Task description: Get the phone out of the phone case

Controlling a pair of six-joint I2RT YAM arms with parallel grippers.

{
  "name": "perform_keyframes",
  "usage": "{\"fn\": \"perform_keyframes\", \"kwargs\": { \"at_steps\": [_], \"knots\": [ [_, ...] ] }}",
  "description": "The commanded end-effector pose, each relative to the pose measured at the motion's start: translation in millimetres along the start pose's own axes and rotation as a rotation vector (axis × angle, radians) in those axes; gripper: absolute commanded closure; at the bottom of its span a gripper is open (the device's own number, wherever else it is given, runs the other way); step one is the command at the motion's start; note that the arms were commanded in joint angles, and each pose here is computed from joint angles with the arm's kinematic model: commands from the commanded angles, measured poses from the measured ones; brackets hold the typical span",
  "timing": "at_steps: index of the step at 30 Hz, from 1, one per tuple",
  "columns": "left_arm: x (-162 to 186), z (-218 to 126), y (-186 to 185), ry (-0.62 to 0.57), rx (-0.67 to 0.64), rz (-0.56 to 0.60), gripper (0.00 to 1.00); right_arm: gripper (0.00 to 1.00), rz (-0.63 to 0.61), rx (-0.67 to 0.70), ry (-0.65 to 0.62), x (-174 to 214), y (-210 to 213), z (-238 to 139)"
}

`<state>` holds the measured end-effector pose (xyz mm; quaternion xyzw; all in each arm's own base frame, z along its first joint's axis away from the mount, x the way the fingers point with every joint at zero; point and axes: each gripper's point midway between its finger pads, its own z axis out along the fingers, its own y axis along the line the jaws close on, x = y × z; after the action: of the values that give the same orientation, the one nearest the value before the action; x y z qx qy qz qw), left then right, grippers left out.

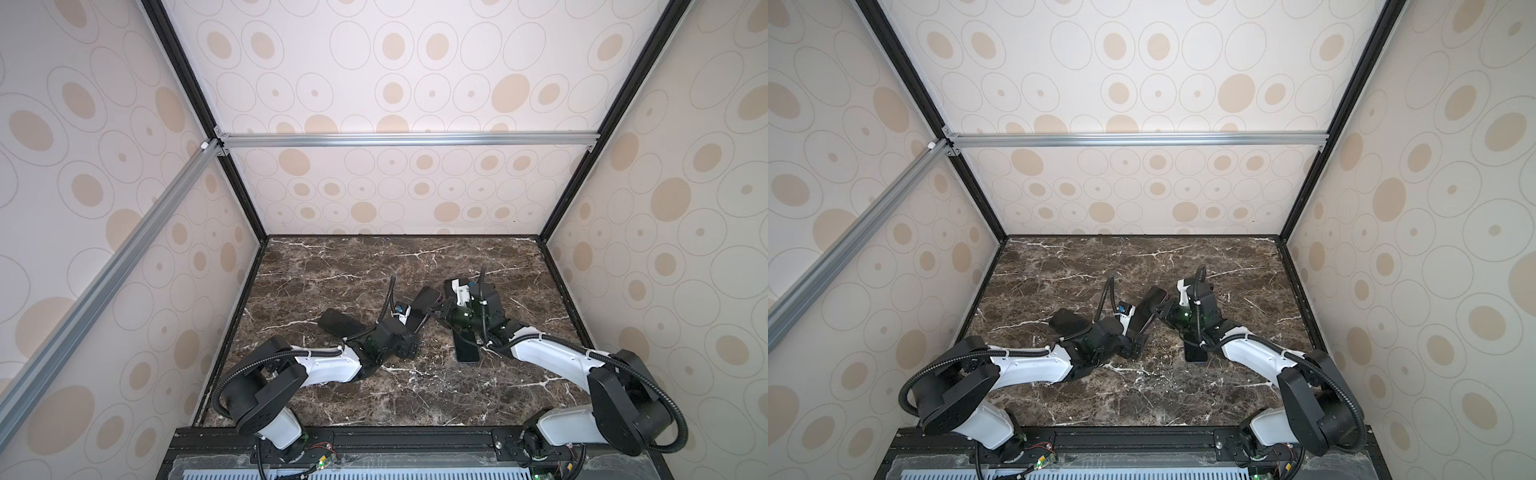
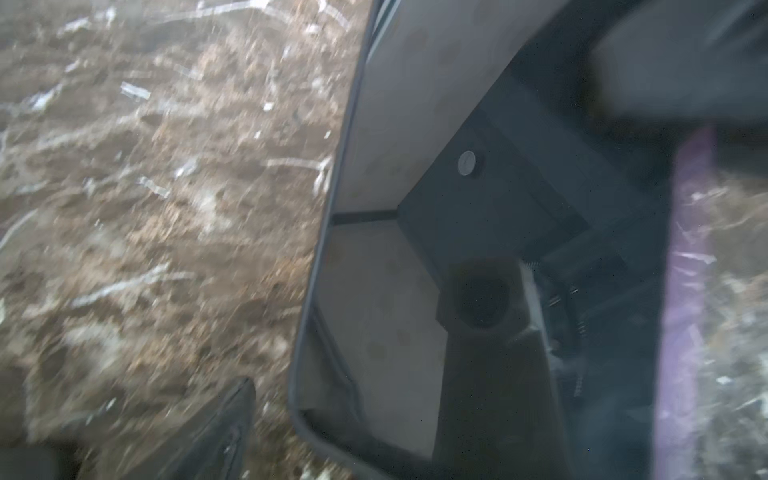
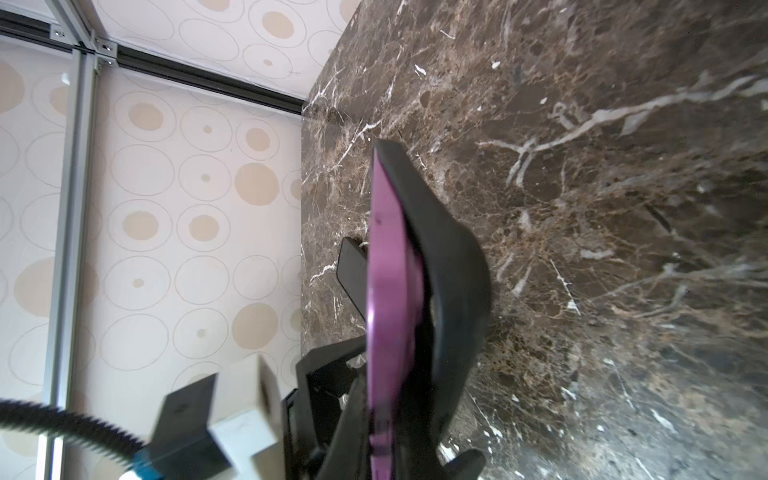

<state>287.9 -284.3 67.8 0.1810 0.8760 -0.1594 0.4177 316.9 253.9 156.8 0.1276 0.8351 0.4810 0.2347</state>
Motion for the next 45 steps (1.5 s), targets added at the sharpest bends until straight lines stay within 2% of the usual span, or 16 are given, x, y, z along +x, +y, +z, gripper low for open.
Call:
{"fn": "perform_keyframes", "kwargs": {
  "at_steps": [1,4,7,11,15,19,23,26,31,33,39,41,45],
  "knots": [
    [9,-3,17,0.021,-0.075,-0.007,0.06,1.0,-0.015,-0.094,-0.035,-7,28,-10],
    [4,-8,14,-0.009,-0.052,-0.01,0.05,1.0,-0.03,-0.076,-0.053,-9,27,-13],
    [-11,-24,4,-0.094,0.032,-0.038,0.05,1.0,-0.075,-0.054,-0.061,-14,23,-20],
    [-39,-58,-5,-0.234,0.145,-0.073,0.07,1.0,-0.241,-0.038,-0.045,-18,25,-33],
    [-74,-94,-4,-0.384,0.271,-0.132,0.1,1.0,-0.426,-0.111,0.061,-8,39,-43],
    [-107,-118,9,-0.478,0.363,-0.189,0.09,1.0,-0.652,-0.167,0.145,8,51,-54],
    [-131,-121,13,-0.467,0.397,-0.149,0.06,1.0,-0.817,-0.225,0.224,26,56,-59],
    [-145,-125,4,-0.46,0.439,-0.092,0.05,1.0,-0.975,-0.232,0.202,33,56,-62],
    [-161,-133,8,-0.472,0.444,-0.056,0.05,1.0,-1.219,-0.168,0.196,31,47,-65],
    [-165,-135,12,-0.468,0.441,-0.013,0.06,1.0,-1.327,-0.142,0.199,27,45,-67],
    [-170,-136,-6,-0.39,0.581,0.171,0.1,1.0,-1.679,-0.172,0.154,26,42,-65],
    [-167,-134,-13,-0.337,0.616,0.236,0.1,1.0,-1.747,-0.185,0.141,25,44,-65],
    [-166,-130,-19,-0.268,0.64,0.331,0.1,1.0,-1.805,-0.219,0.152,27,52,-63]
  ]
}}
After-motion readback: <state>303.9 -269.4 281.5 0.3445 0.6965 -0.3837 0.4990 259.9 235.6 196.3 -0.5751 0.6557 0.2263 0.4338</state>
